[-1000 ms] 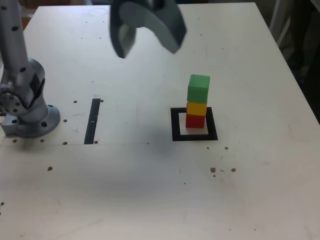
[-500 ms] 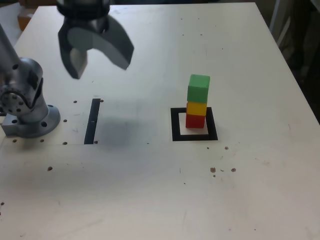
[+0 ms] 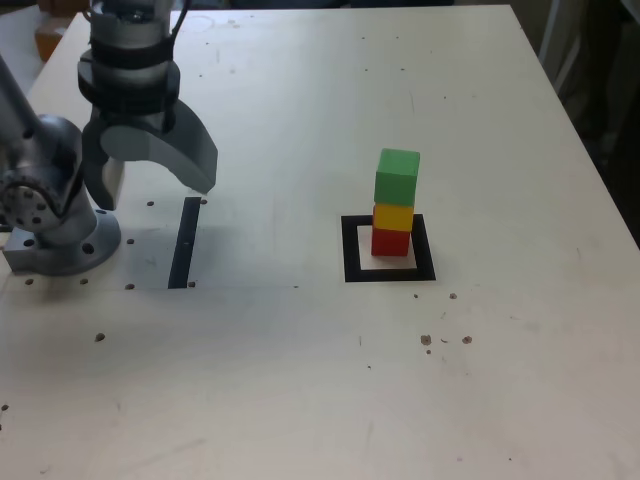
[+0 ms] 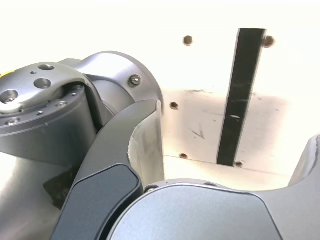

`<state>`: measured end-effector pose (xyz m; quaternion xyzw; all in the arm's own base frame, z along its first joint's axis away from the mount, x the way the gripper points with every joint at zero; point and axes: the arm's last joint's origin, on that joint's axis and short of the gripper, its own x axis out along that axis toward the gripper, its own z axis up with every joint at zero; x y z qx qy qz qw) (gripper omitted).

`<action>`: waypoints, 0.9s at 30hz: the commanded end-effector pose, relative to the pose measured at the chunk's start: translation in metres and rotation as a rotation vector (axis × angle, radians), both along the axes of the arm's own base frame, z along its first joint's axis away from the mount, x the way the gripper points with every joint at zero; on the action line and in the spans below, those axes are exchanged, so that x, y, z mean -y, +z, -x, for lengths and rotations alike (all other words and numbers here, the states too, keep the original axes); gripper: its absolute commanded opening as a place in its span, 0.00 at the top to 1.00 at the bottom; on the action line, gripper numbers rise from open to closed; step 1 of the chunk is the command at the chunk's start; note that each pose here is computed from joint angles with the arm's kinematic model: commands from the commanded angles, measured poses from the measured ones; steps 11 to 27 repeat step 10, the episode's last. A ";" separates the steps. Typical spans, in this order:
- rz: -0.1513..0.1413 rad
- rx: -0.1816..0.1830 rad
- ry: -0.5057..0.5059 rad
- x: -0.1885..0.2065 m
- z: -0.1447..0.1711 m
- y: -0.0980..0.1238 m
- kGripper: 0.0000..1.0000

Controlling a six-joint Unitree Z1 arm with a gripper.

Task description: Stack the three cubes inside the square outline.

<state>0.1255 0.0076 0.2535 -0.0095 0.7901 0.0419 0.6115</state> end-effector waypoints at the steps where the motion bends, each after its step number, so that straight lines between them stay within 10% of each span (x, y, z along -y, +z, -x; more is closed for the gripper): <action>1: -0.001 -0.015 0.002 0.000 -0.003 -0.004 0.01; 27: -0.009 -0.021 0.030 0.000 -0.011 -0.007 0.01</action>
